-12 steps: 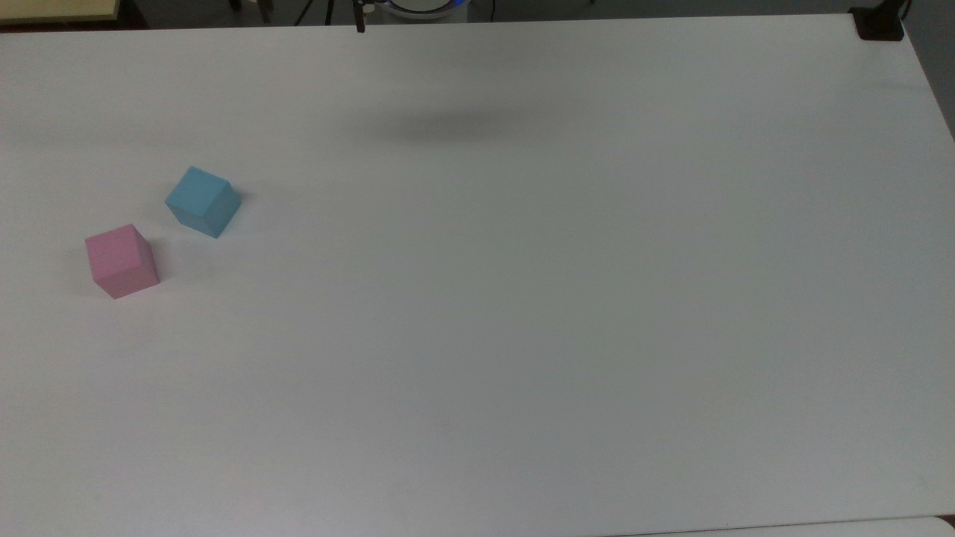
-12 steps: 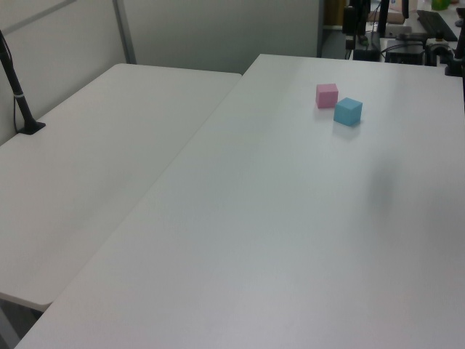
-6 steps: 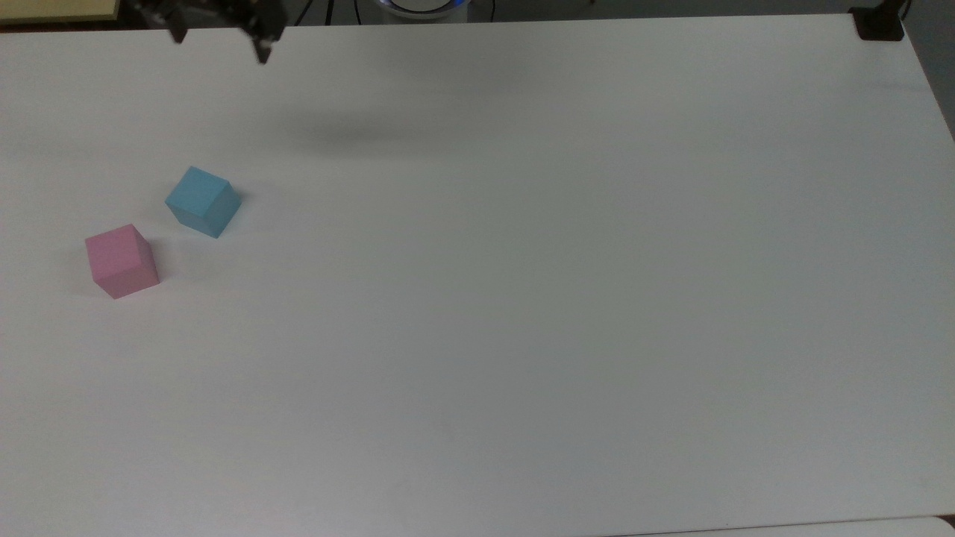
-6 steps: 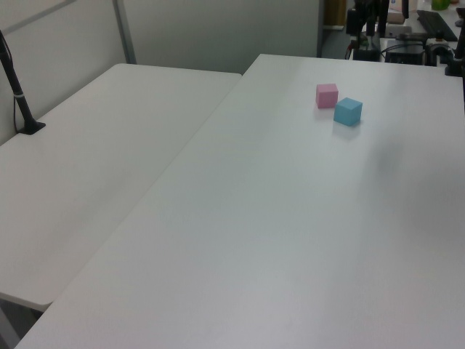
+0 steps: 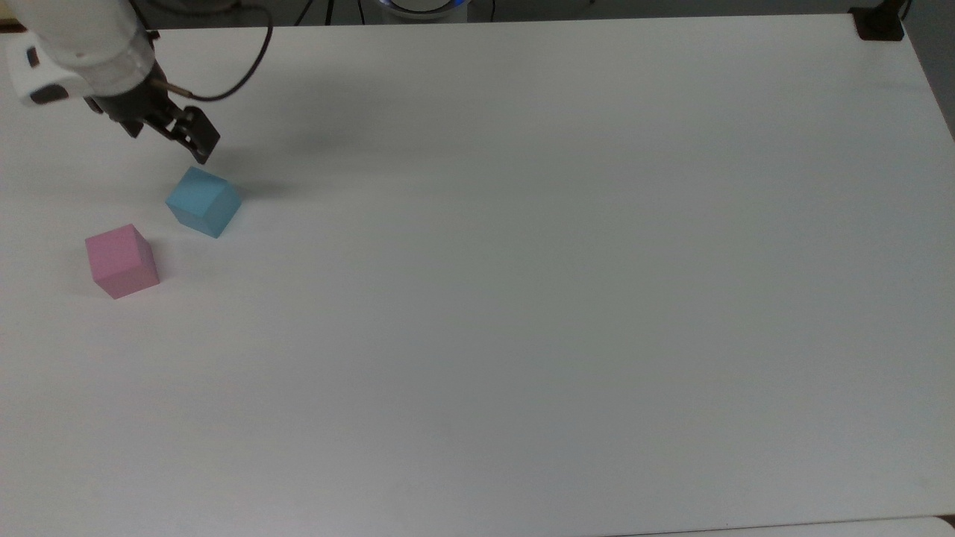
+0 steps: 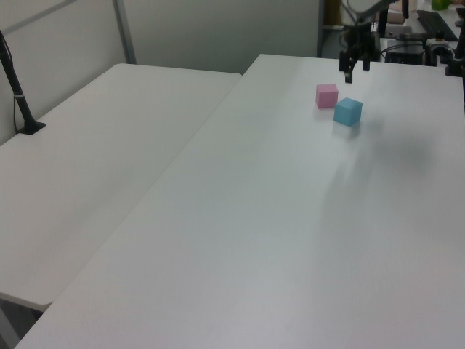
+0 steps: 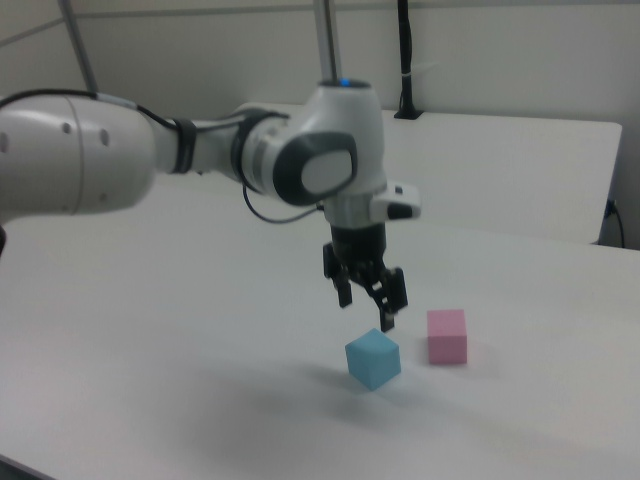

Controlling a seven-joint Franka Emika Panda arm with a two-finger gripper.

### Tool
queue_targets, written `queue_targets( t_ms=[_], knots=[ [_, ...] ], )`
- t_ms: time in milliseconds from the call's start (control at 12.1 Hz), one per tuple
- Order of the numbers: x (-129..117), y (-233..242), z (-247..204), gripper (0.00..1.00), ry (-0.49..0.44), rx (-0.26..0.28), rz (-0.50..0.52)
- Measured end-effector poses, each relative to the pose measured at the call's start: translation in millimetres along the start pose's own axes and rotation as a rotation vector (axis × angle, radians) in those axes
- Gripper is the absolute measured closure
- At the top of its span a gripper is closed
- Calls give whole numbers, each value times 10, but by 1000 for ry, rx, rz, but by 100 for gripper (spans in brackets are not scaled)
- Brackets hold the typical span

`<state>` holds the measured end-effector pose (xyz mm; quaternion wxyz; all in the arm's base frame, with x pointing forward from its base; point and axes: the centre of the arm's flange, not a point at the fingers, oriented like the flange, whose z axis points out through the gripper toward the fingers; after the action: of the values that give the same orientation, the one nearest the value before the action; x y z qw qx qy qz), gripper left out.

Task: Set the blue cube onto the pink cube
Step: 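Lower the open gripper down over the light-blue cube, then close the gripper on the light-blue cube, then lift the blue cube and carry it over the pink cube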

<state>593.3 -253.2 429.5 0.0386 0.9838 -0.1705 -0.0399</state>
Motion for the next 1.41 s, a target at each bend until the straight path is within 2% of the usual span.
queue_targets(
  t_ms=[415, 664, 830, 912, 995, 1078, 1410],
  knots=[
    [23, -105, 607, 0, 27, 1, 30],
    [66, -211, 836, 0, 16, -1, 35],
    [81, -229, 939, 4, 6, -2, 32],
    [88, -232, 957, 11, 7, -3, 29],
    [96, -234, 938, 29, 11, -4, -1],
    [128, -223, 858, 42, 28, -5, -39],
    [332, -11, 202, 44, 110, -17, -116]
  ],
)
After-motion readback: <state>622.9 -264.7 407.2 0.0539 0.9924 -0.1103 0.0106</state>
